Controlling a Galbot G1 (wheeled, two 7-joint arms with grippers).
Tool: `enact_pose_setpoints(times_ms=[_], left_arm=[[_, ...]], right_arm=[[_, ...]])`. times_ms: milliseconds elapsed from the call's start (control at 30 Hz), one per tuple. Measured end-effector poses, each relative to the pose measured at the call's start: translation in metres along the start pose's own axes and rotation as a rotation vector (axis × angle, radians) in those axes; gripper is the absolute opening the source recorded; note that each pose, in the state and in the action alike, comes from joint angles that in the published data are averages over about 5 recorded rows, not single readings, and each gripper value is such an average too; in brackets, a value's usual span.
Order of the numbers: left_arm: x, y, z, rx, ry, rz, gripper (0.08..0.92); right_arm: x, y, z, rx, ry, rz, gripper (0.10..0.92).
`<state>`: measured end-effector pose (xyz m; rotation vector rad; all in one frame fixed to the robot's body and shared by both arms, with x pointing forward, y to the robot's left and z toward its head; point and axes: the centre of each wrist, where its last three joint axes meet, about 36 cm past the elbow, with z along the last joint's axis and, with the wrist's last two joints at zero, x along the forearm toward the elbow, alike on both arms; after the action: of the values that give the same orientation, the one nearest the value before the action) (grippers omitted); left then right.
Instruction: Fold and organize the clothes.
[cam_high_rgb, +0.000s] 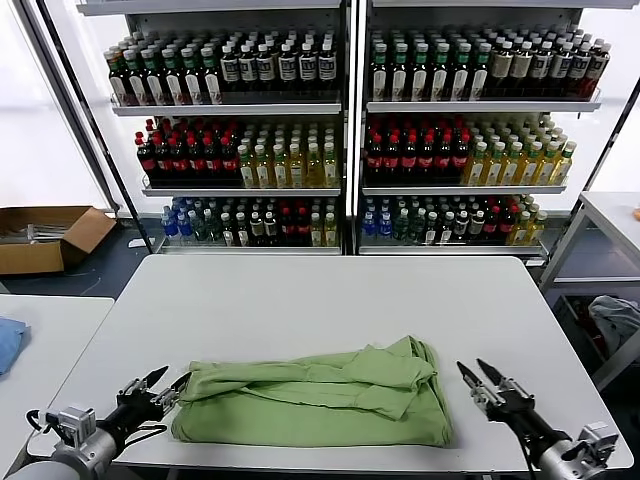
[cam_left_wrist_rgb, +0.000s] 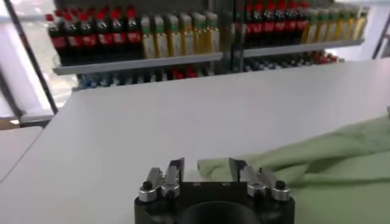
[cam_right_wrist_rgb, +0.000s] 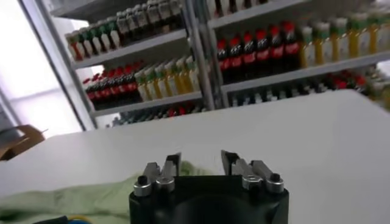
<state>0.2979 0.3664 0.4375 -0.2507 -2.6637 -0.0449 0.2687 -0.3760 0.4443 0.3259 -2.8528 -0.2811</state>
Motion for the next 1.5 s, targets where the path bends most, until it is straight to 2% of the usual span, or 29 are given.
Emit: enact_pose_setpoints(times_ms=[133, 267, 400, 500, 800, 1000, 1167, 1300, 1400, 1500], left_arm=[[0.001, -0.017, 0.011, 0.058, -0.015, -0.047, 0.716], [-0.004, -0.037, 0.024, 0.101, -0.007, -0.087, 0.805], [-0.009, -0.057, 0.036, 0.128, 0.011, -0.118, 0.821], [-0.013, -0.07, 0.044, 0.141, 0.028, -0.129, 0.803], [-0.018, -0.087, 0.06, 0.145, 0.067, -0.144, 0.561], [-0.018, -0.093, 0.065, 0.132, 0.069, -0.129, 0.387], [-0.018, -0.091, 0.06, 0.113, 0.043, -0.108, 0.24], [-0.018, -0.078, 0.05, 0.091, 0.007, -0.102, 0.133], [-0.017, -0.058, 0.039, 0.071, -0.027, -0.115, 0.094], [-0.013, -0.031, 0.027, 0.051, -0.059, -0.144, 0.091]], right_arm=[[0.006, -0.004, 0.002, 0.009, -0.025, 0.022, 0.763], [0.009, -0.009, 0.001, 0.021, -0.045, 0.036, 0.817], [0.01, -0.013, -0.001, 0.03, -0.059, 0.044, 0.822], [0.011, -0.014, -0.002, 0.032, -0.069, 0.047, 0.823], [0.014, -0.016, -0.01, 0.025, -0.091, 0.051, 0.823], [0.011, -0.015, -0.017, 0.018, -0.107, 0.04, 0.823], [0.008, -0.012, -0.021, 0.012, -0.122, 0.03, 0.823], [0.007, -0.009, -0.026, 0.013, -0.137, 0.024, 0.823], [0.006, -0.008, -0.03, 0.014, -0.147, 0.02, 0.823], [0.005, -0.006, -0.033, 0.014, -0.155, 0.015, 0.823]])
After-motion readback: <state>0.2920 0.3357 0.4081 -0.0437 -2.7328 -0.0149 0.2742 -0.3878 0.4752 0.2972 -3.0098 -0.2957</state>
